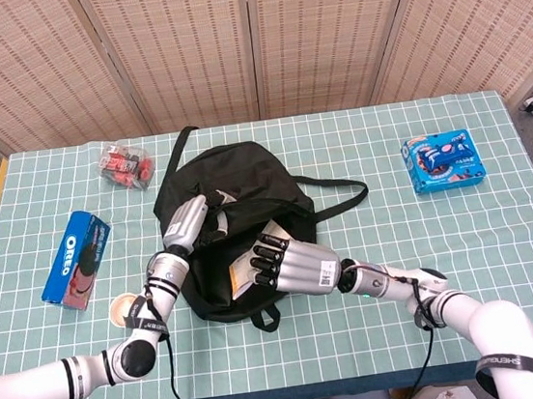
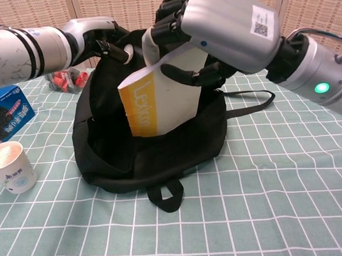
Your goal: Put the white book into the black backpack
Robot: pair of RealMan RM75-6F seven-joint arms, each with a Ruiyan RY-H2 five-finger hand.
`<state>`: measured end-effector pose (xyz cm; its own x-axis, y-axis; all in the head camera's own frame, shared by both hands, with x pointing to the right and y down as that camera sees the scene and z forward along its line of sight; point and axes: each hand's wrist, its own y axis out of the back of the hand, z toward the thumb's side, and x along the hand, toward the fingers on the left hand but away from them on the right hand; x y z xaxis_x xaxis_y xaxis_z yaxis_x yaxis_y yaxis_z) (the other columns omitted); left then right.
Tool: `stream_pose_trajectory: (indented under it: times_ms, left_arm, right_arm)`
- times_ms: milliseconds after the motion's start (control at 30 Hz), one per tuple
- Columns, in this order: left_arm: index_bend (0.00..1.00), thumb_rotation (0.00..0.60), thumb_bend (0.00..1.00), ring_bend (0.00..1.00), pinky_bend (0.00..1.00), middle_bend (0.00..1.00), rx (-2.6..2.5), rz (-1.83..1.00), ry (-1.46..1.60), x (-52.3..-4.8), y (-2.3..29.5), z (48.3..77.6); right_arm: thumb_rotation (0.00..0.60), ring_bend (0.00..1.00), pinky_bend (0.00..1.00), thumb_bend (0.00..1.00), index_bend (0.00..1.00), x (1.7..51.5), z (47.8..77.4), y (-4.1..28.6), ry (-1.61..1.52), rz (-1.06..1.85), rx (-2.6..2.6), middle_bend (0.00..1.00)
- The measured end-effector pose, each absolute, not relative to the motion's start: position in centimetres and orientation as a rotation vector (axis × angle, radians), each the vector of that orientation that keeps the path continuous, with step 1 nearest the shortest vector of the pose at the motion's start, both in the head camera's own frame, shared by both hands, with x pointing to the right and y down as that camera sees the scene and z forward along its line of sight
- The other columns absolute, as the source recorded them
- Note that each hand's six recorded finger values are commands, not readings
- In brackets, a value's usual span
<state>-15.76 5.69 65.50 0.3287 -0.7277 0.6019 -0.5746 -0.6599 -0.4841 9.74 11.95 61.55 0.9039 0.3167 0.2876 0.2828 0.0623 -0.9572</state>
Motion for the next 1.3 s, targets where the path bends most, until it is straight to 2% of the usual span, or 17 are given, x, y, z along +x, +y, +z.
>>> stream_pose_trajectory:
  times_ms: [433, 667, 800, 1033, 1300]
  left_arm:
    - [0.62, 0.6, 0.72, 0.29, 0.24, 0.32, -2.388, -1.274, 1.163, -15.6, 5.8, 66.0]
    - [0.62, 0.6, 0.72, 0.29, 0.25, 0.32, -2.371, -1.292, 1.157, -16.1, 5.8, 66.2]
    - [0.62, 0.6, 0.72, 0.29, 0.25, 0.32, -2.361, -1.3, 1.154, -16.6, 5.9, 66.3]
    - [0.62, 0.6, 0.72, 0.29, 0.25, 0.32, -2.346, -1.307, 1.158, -17.3, 5.8, 66.3]
    - [0.62, 0.6, 0.72, 0.29, 0.25, 0.32, -2.351, -1.304, 1.163, -17.6, 5.9, 66.1]
  right_arm:
    - [0.6, 0.45, 0.38, 0.51, 0.89, 8.1, 64.8, 13.8, -0.349, 0.017, -1.567, 0.6]
    - [0.6, 0.45, 0.38, 0.51, 0.95, 9.4, 65.9, 15.2, -0.269, 0.031, -1.552, 0.68]
    - [0.6, 0.46, 0.38, 0.51, 0.96, 10.2, 66.8, 15.6, -0.206, 0.059, -1.524, 0.7]
    - [0.6, 0.51, 0.46, 0.51, 0.97, 10.9, 68.2, 15.9, -0.129, 0.11, -1.497, 0.71]
    - [0.6, 0.51, 0.47, 0.51, 0.97, 10.9, 69.9, 15.4, -0.073, 0.191, -1.456, 0.71]
